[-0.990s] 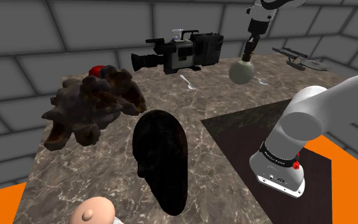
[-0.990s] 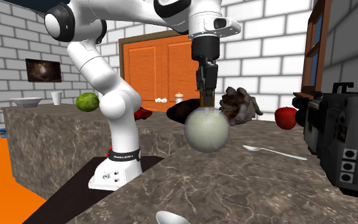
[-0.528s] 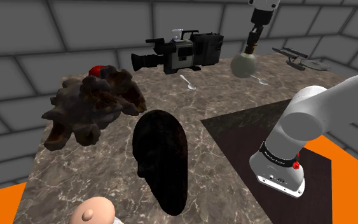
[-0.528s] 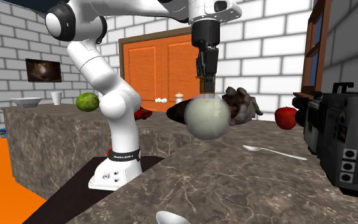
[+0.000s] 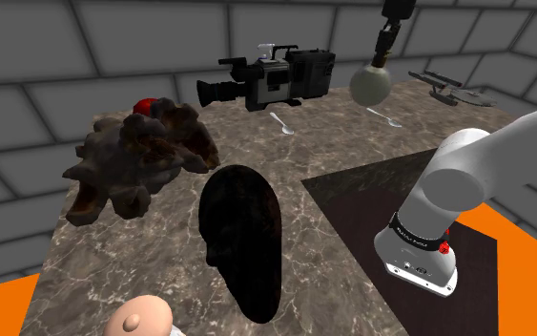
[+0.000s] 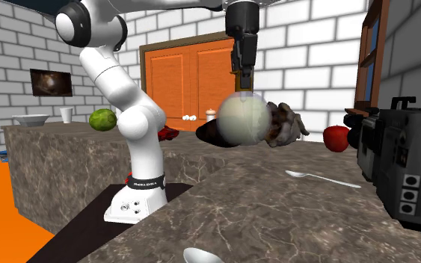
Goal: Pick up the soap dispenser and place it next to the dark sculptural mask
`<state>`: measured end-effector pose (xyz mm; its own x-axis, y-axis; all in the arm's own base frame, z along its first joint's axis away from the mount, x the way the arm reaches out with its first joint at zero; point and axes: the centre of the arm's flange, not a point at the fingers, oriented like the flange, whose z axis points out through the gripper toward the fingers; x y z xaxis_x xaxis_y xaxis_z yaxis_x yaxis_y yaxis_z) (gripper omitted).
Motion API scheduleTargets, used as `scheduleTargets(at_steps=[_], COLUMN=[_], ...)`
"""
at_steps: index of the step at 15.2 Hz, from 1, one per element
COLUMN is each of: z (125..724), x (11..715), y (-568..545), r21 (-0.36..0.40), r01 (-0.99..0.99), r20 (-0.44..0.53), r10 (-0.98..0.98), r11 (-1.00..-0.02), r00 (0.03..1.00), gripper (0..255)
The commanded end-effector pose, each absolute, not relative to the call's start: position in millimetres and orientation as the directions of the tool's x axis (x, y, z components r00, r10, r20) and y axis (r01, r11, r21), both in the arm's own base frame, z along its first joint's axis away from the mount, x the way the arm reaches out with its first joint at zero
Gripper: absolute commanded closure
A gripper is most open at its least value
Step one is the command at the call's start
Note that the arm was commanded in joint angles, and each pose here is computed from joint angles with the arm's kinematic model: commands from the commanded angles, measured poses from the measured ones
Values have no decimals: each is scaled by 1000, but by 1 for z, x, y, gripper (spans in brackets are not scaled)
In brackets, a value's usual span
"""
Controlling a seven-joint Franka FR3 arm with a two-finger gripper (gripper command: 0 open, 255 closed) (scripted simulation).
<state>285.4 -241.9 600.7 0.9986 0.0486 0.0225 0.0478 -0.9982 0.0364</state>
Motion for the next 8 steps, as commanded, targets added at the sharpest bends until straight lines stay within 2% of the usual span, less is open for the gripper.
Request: scheduleTargets(at_steps=[1,8], z=[612,649], x=[286,286], y=[-242,-242], r21=[36,36], r01=[48,48], r20=[23,23], r10=[49,49], r11=[-998,-998], r00=[999,999], gripper=[255,255])
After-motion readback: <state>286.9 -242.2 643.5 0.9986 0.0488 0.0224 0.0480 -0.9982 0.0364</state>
